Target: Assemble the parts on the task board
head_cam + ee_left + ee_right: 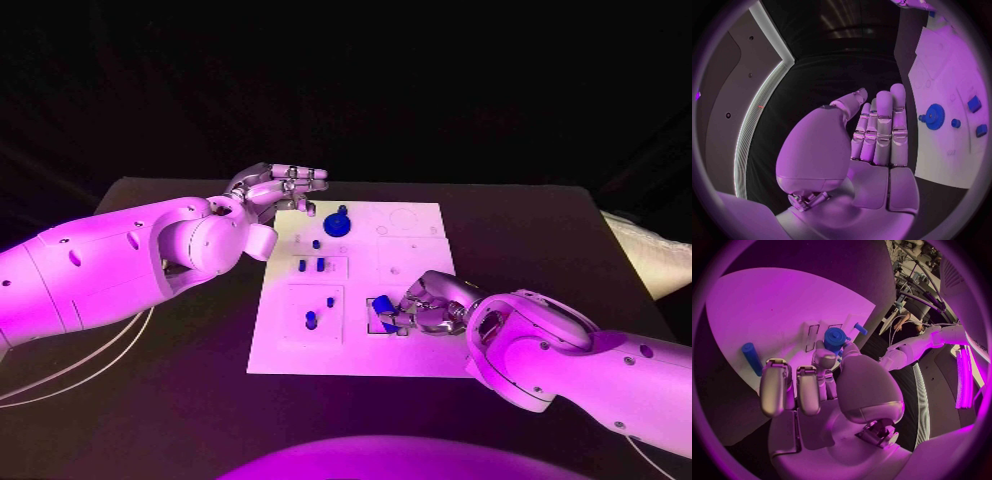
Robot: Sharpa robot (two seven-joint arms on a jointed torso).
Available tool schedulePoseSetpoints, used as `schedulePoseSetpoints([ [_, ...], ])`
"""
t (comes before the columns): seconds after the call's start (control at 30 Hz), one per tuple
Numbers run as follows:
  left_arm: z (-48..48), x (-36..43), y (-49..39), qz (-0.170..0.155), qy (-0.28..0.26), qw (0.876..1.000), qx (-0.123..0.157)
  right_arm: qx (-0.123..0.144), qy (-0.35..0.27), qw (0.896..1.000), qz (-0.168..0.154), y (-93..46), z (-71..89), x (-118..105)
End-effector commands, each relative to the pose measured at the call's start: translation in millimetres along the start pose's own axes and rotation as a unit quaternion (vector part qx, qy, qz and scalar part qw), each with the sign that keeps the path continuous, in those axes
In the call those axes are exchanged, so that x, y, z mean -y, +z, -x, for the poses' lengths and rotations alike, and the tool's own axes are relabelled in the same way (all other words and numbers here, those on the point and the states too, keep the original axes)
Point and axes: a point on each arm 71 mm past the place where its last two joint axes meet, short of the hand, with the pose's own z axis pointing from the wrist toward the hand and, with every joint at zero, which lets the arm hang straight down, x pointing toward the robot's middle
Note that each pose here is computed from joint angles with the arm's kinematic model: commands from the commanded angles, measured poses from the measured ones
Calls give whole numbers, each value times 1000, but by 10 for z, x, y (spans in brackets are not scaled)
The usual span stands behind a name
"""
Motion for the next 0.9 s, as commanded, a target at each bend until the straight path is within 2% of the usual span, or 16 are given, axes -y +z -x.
schedulePoseSetpoints([
  [0.03,-33,6,2,-2,-1,1000,-11,-8,-15,1000,-7,14,-17,6],
  [0.5,-29,7,-1,-2,-1,1000,-11,10,-29,1000,-2,51,-2,-14],
  [0.9,-27,7,-1,-2,-1,1000,-12,5,-42,999,20,38,-24,-67],
])
